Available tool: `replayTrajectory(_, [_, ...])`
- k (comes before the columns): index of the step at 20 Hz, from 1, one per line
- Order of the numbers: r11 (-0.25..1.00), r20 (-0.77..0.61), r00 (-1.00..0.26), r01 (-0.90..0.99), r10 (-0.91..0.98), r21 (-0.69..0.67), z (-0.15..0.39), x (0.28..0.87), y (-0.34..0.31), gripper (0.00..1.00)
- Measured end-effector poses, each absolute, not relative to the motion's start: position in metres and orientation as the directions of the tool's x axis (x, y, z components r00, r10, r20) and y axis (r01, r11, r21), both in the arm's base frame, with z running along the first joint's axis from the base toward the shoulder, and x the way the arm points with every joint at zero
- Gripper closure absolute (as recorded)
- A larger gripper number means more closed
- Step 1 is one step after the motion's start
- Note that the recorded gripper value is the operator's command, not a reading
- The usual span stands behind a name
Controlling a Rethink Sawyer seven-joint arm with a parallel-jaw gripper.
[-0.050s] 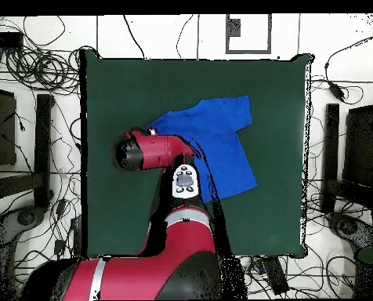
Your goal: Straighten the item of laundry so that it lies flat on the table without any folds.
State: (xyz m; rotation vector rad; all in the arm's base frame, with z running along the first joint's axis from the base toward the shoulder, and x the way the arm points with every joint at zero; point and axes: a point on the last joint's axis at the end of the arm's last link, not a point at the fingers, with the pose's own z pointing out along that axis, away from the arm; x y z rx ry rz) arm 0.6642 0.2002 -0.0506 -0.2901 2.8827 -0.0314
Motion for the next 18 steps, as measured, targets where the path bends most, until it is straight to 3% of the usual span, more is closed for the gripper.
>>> replayTrajectory(18, [0.989, -0.244, -0.958, -0.14, -0.149, -0.053, -0.0521, 0.6655, 0.206, 0.0])
